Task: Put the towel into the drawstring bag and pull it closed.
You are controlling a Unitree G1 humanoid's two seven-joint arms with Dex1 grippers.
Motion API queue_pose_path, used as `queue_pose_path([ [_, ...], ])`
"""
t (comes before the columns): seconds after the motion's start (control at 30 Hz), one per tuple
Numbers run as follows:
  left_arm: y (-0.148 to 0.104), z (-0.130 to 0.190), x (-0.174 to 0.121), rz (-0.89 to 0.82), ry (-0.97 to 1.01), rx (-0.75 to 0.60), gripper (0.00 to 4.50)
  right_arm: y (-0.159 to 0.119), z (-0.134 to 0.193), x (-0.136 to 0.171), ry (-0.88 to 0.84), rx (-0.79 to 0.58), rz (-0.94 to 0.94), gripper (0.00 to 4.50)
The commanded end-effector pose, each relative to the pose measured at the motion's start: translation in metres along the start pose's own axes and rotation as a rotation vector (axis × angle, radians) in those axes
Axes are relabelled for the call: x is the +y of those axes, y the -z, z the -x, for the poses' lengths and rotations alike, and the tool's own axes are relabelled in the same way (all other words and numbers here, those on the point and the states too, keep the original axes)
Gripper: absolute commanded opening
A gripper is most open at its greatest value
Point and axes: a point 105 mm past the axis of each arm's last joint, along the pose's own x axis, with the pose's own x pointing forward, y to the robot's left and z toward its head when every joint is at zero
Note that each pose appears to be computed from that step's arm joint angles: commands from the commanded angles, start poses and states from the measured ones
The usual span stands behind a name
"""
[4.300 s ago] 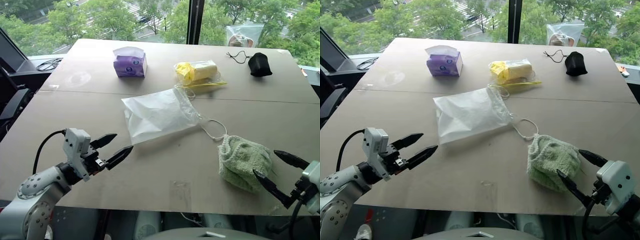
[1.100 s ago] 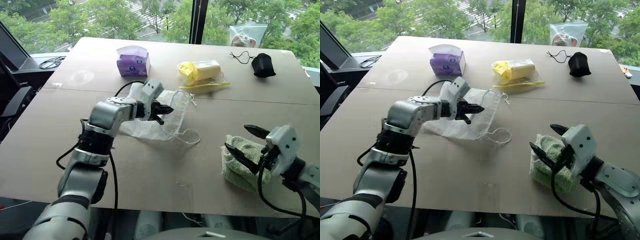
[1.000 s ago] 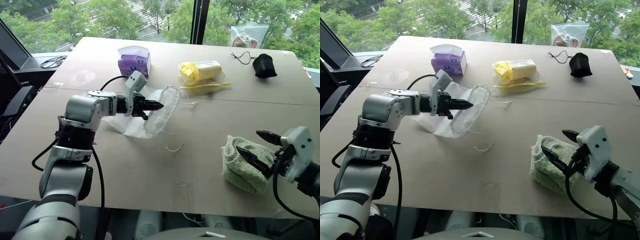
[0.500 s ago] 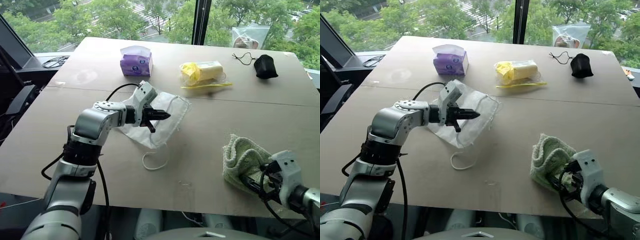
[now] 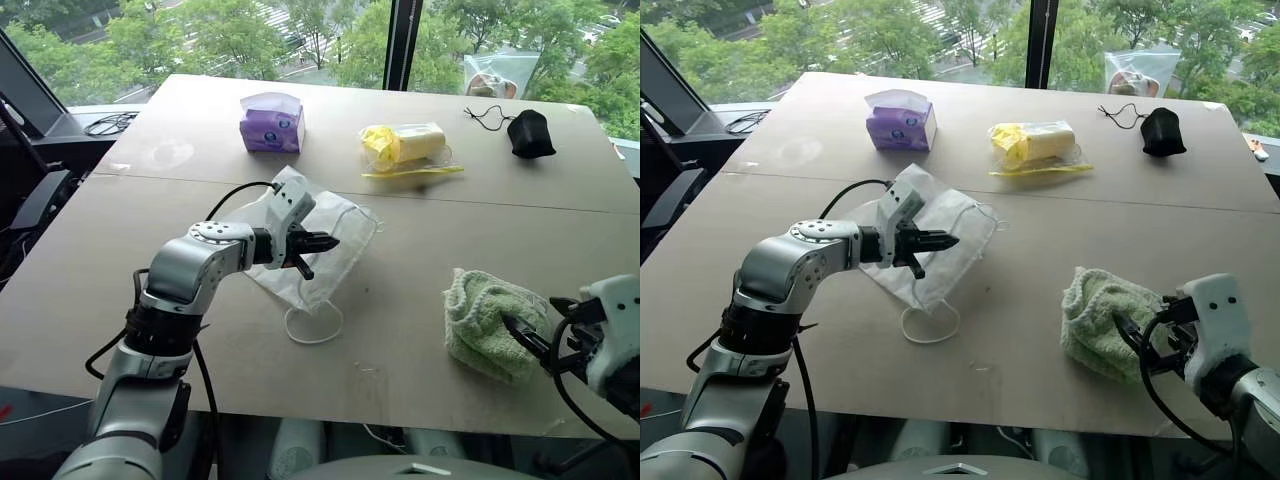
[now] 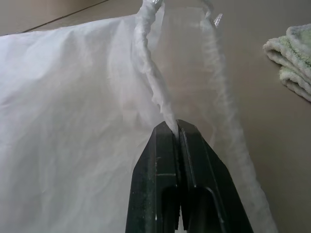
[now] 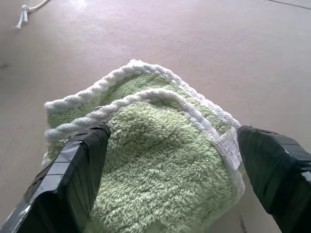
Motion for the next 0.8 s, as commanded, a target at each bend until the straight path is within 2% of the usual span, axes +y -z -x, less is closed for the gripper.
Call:
queue_pose_path([
  [0.03, -0.014, -0.001, -0.004, -0.035, 0.013, -0.044, 0.04, 0.015, -0.003, -0.01, 0.123, 0.065, -0.046, 4.5],
  [0.1, -0.015, -0.003, -0.006, -0.04, 0.013, -0.045, 0.04, 0.028, -0.016, 0.004, 0.08, 0.098, -0.141, 4.5],
  [0.23, -0.018, -0.001, -0.006, -0.042, 0.002, -0.051, 0.04, 0.053, -0.034, 0.004, 0.152, 0.187, -0.252, 4.5],
  [0.4, -0.016, 0.001, -0.012, -0.062, 0.01, -0.058, 0.04, 0.063, -0.051, 0.018, 0.044, 0.246, -0.18, 4.5],
  [0.43, -0.016, 0.001, -0.012, -0.071, 0.011, -0.054, 0.0, 0.062, -0.054, 0.019, 0.034, 0.239, -0.165, 3.98],
  [0.53, -0.014, 0.0, -0.011, -0.102, -0.002, -0.042, 0.0, 0.057, -0.065, 0.021, 0.005, 0.21, -0.081, 3.1],
  [0.67, -0.011, 0.001, -0.005, -0.151, -0.048, -0.035, 0.0, 0.055, -0.076, 0.018, 0.001, 0.188, 0.171, 1.22],
  [0.73, -0.011, 0.001, -0.002, -0.174, -0.069, -0.051, 0.0, 0.048, -0.079, 0.023, -0.03, 0.124, 0.218, 0.31],
  [0.77, -0.009, 0.001, -0.002, -0.174, -0.071, -0.05, 0.0, 0.041, -0.081, 0.026, -0.049, 0.078, 0.214, 0.07],
  [0.8, -0.007, 0.001, -0.002, -0.18, -0.076, -0.055, 0.0, 0.03, -0.082, 0.032, -0.087, 0.011, 0.216, 0.05],
])
